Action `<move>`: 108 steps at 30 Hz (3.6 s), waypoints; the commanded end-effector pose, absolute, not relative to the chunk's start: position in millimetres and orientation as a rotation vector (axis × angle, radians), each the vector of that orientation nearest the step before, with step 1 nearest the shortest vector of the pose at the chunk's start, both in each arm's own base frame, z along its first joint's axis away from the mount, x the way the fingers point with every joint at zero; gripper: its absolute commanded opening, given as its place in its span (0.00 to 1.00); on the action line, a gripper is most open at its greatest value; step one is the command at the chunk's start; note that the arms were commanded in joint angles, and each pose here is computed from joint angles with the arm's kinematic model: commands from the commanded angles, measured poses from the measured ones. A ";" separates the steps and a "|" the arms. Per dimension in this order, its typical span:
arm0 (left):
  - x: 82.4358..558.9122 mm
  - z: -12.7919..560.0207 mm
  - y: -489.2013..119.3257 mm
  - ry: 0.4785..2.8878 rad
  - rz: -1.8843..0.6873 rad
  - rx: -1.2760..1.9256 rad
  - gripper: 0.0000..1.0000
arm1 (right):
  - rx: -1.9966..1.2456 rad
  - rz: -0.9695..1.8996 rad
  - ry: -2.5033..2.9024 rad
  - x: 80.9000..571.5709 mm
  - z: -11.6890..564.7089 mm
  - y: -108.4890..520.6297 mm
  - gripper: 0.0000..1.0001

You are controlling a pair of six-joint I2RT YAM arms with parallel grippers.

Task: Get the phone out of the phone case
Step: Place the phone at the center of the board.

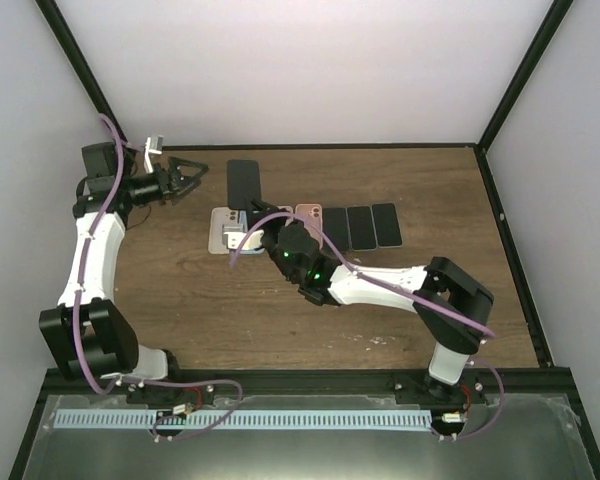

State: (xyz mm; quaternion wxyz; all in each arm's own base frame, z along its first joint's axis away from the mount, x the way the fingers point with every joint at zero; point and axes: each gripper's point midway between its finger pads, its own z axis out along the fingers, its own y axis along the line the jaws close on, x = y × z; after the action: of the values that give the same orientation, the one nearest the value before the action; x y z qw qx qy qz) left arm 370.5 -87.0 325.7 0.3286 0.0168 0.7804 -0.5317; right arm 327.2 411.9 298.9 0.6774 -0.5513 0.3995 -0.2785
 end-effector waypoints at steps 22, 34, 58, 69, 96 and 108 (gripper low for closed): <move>346.1 327.6 -144.8 2.062 -1.801 0.046 0.32 | -0.998 -0.741 0.636 283.3 368.9 421.4 0.01; 350.0 336.6 -141.7 2.045 -1.801 0.014 0.04 | -0.990 -0.760 0.624 283.1 360.0 420.4 0.51; 371.9 390.8 -100.4 1.772 -1.393 0.227 0.00 | -1.246 0.506 1.547 319.6 341.2 410.2 0.95; 335.7 429.9 -137.5 1.592 -1.427 0.429 0.00 | -1.108 1.306 1.601 293.4 402.9 393.6 0.81; 308.2 441.7 -161.5 1.502 -1.478 0.498 0.00 | -0.958 1.730 1.630 297.5 437.3 399.4 0.19; 321.7 425.3 -161.4 1.570 -1.455 0.442 0.51 | -0.900 1.734 1.672 310.0 428.0 376.6 0.01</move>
State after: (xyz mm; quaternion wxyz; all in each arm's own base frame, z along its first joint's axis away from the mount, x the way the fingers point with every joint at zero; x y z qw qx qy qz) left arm 318.9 -162.9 425.2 0.4399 0.1743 0.6363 -0.6093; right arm 305.8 394.9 413.2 0.2605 -0.3401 0.6333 0.6445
